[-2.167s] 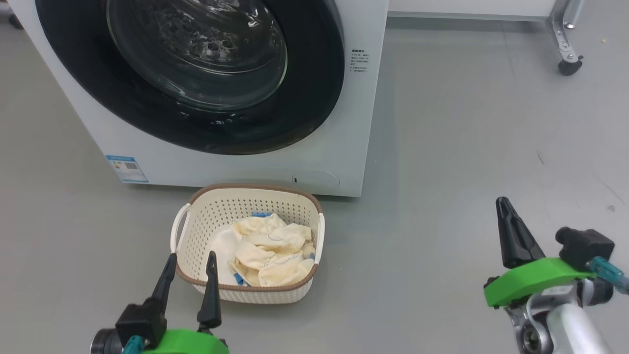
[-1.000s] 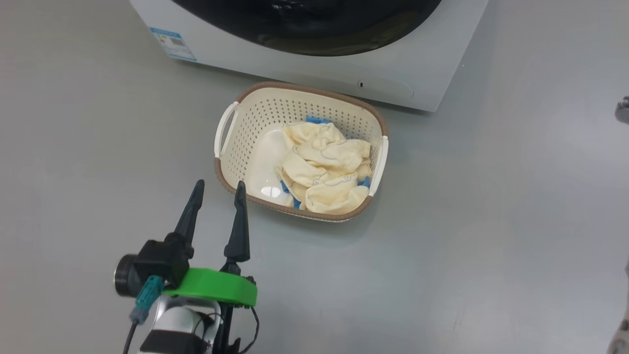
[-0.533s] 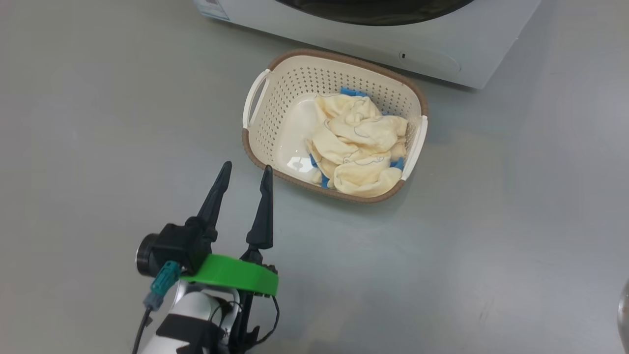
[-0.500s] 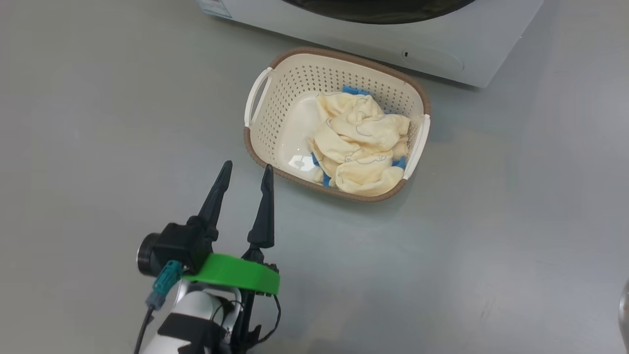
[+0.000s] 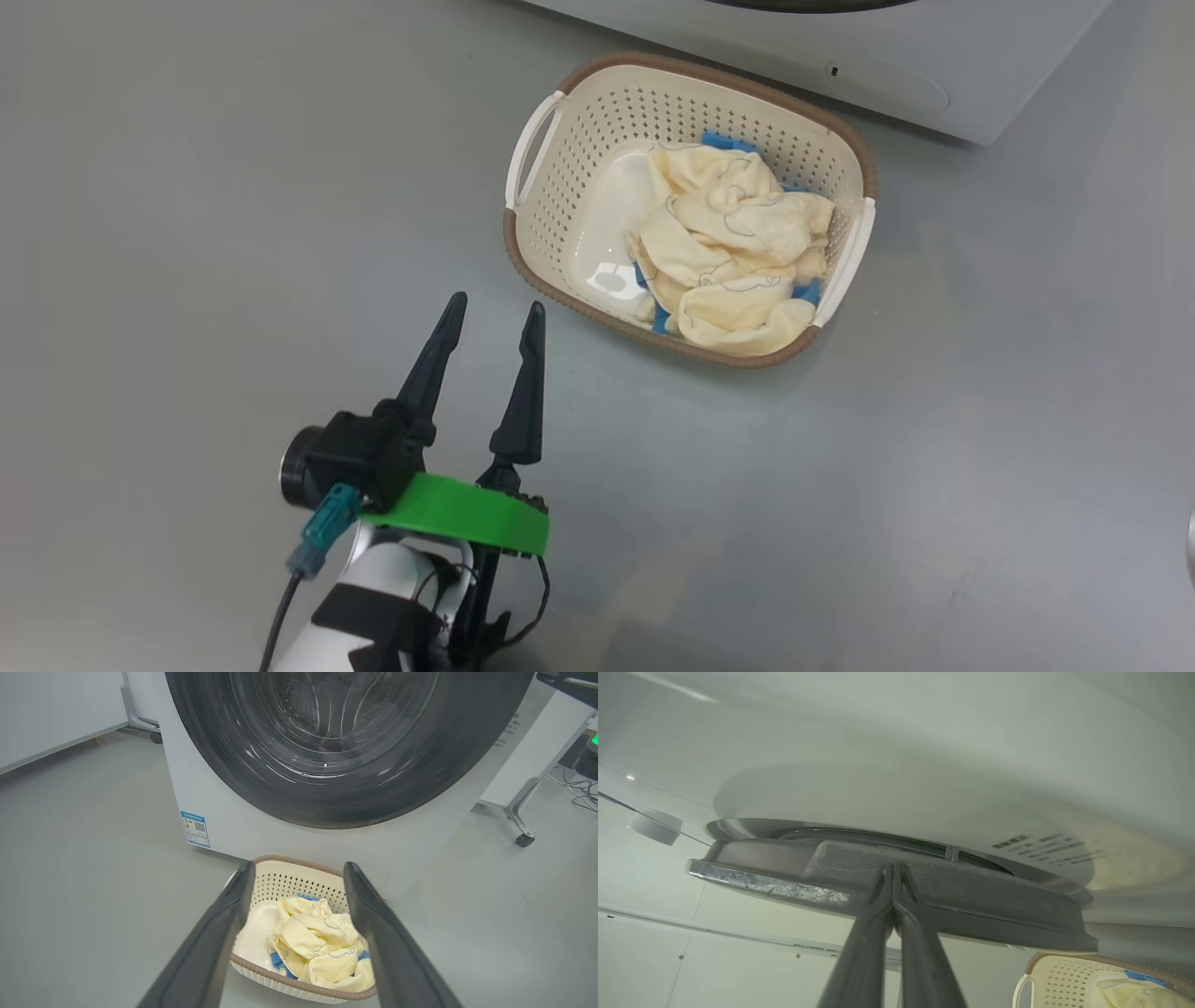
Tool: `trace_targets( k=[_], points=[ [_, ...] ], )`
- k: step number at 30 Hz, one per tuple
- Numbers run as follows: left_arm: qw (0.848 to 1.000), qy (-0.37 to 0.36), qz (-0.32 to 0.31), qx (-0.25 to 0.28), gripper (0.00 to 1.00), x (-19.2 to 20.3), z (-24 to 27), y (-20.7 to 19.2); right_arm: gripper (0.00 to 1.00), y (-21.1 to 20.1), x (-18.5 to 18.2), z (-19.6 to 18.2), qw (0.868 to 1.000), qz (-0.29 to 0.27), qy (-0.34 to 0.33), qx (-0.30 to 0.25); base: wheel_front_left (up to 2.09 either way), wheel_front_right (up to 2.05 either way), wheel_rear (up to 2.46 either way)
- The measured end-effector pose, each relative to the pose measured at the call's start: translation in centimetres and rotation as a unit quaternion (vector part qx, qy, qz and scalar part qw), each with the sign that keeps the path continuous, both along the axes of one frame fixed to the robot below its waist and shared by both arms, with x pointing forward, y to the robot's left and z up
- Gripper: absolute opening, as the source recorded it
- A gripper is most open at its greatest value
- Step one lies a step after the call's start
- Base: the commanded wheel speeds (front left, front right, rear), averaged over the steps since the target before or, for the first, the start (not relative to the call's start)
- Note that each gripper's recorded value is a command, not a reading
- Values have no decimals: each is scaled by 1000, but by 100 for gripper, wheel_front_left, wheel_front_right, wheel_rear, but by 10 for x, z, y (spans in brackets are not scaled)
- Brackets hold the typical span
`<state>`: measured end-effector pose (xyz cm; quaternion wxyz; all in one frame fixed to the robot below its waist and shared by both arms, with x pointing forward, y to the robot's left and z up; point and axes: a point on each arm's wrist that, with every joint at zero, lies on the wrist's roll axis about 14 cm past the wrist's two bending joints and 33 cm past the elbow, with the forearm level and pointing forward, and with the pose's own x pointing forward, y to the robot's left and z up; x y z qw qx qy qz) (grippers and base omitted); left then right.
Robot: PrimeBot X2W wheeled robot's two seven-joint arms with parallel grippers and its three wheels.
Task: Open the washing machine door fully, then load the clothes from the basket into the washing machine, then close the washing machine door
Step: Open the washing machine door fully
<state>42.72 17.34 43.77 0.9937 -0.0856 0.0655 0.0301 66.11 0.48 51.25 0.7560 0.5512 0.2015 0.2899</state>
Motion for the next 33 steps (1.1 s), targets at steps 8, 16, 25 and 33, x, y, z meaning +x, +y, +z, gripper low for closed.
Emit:
trace_targets(
  k=[8,16,25,33],
  points=[
    [1000,10,9,3,100,-2,-6,5,0,8,16,5,1000,1,6,15,0,0,0],
    [1000,8,10,6,100,3,-5,7,0,25,22,-8,999,20,31,19,0,0,0],
    [1000,11,18,9,100,1,-5,11,0,36,30,-3,997,39,47,43,0,0,0],
    [1000,9,21,10,100,0,-3,13,0,44,26,-4,993,73,71,53,0,0,0]
  ],
)
